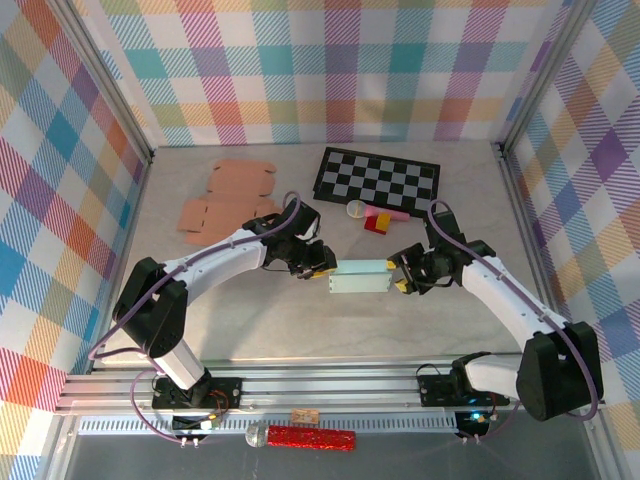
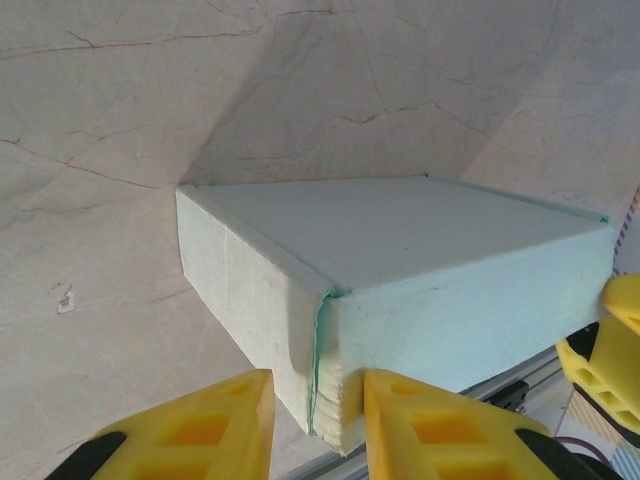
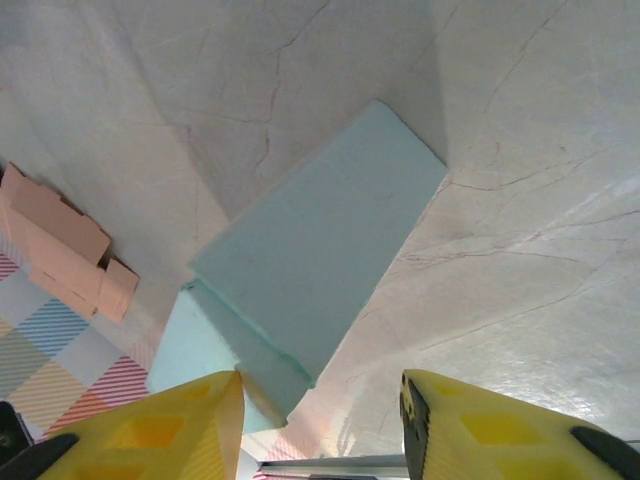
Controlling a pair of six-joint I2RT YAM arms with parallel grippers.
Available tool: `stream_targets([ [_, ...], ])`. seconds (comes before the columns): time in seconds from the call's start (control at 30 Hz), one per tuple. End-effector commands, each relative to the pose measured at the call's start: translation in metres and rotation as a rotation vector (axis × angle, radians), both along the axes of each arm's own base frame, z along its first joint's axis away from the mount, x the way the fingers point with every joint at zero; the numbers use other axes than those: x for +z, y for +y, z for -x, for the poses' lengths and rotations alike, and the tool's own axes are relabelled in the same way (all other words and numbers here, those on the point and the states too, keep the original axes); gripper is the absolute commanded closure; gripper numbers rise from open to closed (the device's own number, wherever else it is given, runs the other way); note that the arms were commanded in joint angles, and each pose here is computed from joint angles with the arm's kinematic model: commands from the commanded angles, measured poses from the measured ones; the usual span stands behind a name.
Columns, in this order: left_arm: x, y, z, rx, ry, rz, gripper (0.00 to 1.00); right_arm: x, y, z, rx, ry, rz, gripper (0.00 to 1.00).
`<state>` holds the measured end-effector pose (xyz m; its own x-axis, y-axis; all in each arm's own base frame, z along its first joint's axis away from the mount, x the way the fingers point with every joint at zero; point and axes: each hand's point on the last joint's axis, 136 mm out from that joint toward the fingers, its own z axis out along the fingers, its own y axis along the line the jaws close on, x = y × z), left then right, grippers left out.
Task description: Fold the paper box
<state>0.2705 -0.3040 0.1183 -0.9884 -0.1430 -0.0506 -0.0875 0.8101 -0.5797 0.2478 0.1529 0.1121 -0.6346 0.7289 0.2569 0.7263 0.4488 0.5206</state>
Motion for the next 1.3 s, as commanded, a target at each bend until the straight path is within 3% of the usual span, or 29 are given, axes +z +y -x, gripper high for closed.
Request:
stream_targets([
  [0.0,-0.025,0.012,0.011,-0.01,0.061,-0.085,0.72,-0.02,-0.007,0.011,0.016,0.067,0.041,0.56],
  [0.3,-0.031,0.011,0.013,-0.022,0.066,-0.084,0.73,-0.045,-0.024,0.038,0.008,0.222,0.129,0.71],
  [0.5,-0.033,0.006,0.014,-0.059,0.055,-0.074,0.79,-0.034,-0.022,0.03,0.007,0.183,0.115,0.71],
  [0.6,-0.026,-0.001,0.015,-0.117,0.007,-0.071,0.82,-0.011,-0.017,0.014,0.017,0.094,0.097,0.65],
  [0.8,-0.023,-0.007,0.02,-0.176,-0.057,-0.099,0.82,0.026,-0.003,0.003,-0.044,0.021,-0.029,0.3],
  [0.87,-0.023,-0.008,0.021,-0.177,-0.065,-0.101,0.82,0.027,0.004,0.002,-0.096,0.034,-0.096,0.23],
  [1.03,-0.018,-0.01,0.023,-0.186,-0.096,-0.109,0.82,0.018,0.015,0.004,-0.196,0.108,-0.143,0.14],
  [1.27,-0.019,-0.013,0.029,-0.198,-0.118,-0.107,0.83,-0.008,0.015,0.011,-0.269,0.159,-0.141,0.14],
])
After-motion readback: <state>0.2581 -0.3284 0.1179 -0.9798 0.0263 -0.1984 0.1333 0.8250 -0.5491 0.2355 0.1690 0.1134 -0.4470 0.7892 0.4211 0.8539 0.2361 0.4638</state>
